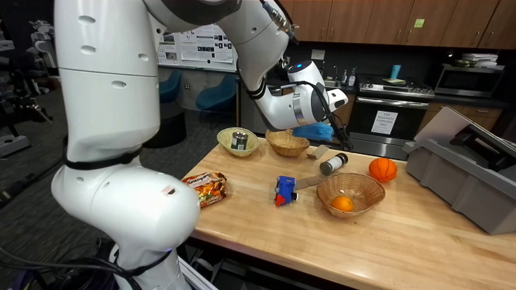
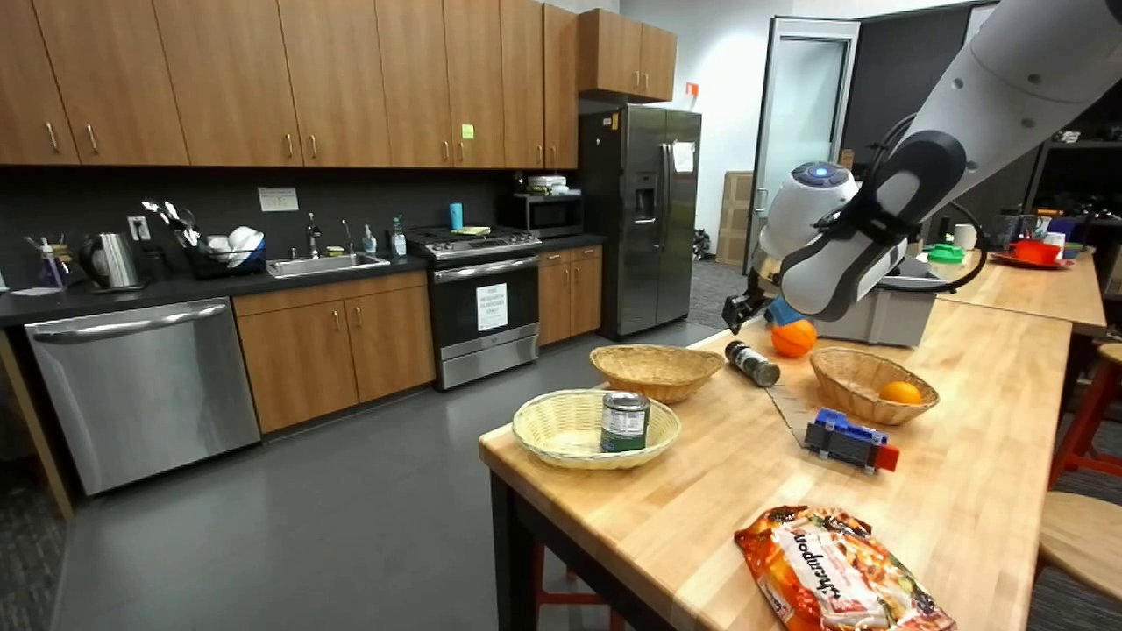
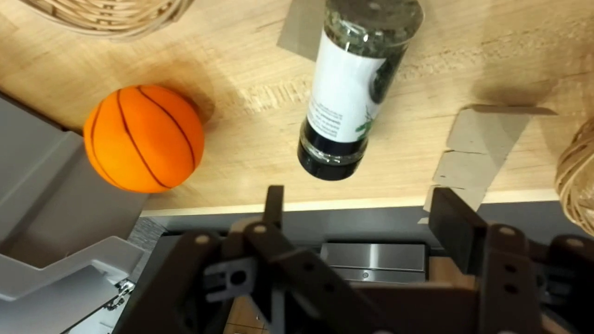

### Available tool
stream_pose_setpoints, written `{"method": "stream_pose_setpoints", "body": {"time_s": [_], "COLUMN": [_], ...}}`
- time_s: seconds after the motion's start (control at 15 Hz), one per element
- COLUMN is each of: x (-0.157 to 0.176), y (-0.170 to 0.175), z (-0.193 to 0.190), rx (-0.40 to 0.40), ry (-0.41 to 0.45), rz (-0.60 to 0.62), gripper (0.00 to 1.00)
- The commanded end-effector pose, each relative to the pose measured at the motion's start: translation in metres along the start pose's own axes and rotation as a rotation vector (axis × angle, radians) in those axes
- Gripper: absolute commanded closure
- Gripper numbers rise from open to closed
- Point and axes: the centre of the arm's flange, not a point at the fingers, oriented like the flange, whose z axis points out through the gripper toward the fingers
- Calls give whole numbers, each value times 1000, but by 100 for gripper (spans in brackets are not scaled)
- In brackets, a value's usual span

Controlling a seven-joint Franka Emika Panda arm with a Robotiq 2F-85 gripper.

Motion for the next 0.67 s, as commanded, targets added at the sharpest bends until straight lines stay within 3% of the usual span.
{"method": "stream_pose_setpoints", "body": {"time_s": [0.0, 0.2, 0.33, 0.53, 0.6], "x": [-4, -9, -12, -21, -27], "y": [-13, -20, -26, -35, -63], "z": [-12, -13, -19, -38, -18], "rx": [21, 33, 130, 211, 161], "ry": [-36, -70, -128, -196, -154], "rz": [-56, -104, -194, -313, -249], "gripper": [0, 0, 0, 0, 0]}}
